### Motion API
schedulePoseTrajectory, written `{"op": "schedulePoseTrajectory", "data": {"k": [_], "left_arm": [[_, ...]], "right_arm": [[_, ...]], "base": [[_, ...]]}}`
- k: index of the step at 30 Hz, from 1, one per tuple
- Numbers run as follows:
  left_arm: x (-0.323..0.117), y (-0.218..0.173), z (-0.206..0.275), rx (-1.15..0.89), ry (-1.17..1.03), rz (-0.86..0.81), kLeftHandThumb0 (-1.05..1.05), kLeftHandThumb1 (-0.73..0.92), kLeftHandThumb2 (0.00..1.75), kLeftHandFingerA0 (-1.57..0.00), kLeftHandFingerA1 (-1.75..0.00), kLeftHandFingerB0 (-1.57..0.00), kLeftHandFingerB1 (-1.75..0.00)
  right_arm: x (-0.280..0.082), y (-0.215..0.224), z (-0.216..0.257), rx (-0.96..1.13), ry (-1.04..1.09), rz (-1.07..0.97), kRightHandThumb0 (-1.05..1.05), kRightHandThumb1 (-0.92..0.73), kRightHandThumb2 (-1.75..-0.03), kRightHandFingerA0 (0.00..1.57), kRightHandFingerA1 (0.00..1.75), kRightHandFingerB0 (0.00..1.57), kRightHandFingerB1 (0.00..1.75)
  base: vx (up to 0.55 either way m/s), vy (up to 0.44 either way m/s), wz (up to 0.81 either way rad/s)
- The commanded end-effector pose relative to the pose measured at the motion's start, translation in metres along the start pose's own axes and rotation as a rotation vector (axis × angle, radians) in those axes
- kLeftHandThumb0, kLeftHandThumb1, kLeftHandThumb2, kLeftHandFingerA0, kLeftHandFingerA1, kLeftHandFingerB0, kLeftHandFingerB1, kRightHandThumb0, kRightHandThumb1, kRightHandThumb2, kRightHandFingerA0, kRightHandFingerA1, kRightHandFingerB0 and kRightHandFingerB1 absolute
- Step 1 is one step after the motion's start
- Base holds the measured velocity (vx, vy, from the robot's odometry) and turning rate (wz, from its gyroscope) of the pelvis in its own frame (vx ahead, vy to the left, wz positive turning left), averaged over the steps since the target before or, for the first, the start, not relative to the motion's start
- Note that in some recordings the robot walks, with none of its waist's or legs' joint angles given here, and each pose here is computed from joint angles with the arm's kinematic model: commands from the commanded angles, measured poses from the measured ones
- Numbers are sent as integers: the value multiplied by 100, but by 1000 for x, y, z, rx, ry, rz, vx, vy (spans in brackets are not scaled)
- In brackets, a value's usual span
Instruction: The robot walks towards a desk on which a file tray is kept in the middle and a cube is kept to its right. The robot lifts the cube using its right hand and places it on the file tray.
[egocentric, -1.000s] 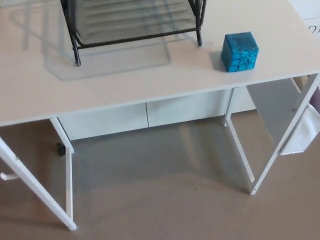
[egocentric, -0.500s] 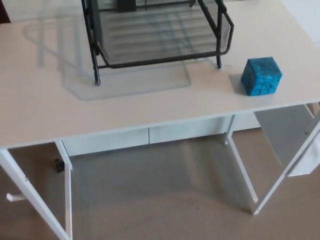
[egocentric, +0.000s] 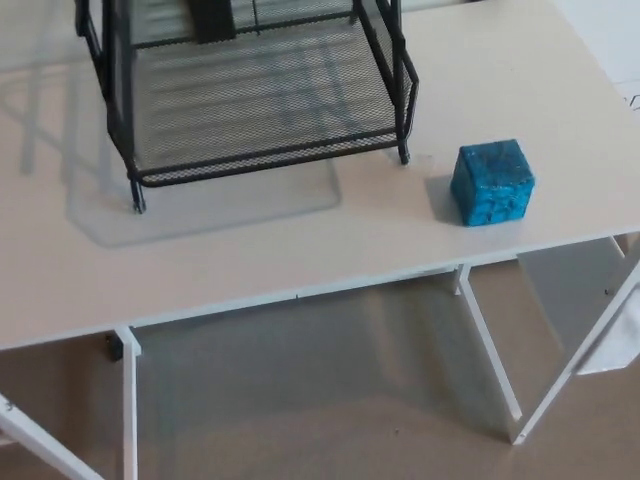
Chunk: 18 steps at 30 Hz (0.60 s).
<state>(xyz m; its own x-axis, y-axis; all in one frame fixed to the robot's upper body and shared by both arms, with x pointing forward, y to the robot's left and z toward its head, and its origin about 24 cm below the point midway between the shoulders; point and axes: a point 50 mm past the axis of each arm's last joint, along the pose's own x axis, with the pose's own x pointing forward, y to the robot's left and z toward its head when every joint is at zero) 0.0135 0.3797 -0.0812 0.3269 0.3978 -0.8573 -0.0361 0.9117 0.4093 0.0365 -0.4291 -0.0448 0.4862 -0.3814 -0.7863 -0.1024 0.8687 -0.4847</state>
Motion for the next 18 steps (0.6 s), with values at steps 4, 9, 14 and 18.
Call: {"op": "schedulePoseTrajectory", "data": {"k": [4,9,14,18], "left_arm": [[-1,8,5,23,-36,22,-71,76,103,-26,-54,-9,-45],[2,11,6,24,-31,34,-72,75,102,-26,-55,-12,-46],[0,11,3,56,-32,24,-71,76,103,-28,-55,-11,-45],[-2,11,0,39,-32,26,-71,76,103,-28,-55,-12,-45]], "right_arm": [[0,-2,0,71,-1,5,-50,-48,-73,24,47,8,36],[0,-1,1,30,1,-2,-54,-49,-74,31,48,8,36],[0,-2,3,105,-21,22,-42,-60,-59,31,40,12,25],[0,-2,6,72,-46,21,-44,-60,-59,46,44,12,25]], "base": [[103,95,9],[87,19,-6],[44,-32,6],[6,-193,-12]]}}
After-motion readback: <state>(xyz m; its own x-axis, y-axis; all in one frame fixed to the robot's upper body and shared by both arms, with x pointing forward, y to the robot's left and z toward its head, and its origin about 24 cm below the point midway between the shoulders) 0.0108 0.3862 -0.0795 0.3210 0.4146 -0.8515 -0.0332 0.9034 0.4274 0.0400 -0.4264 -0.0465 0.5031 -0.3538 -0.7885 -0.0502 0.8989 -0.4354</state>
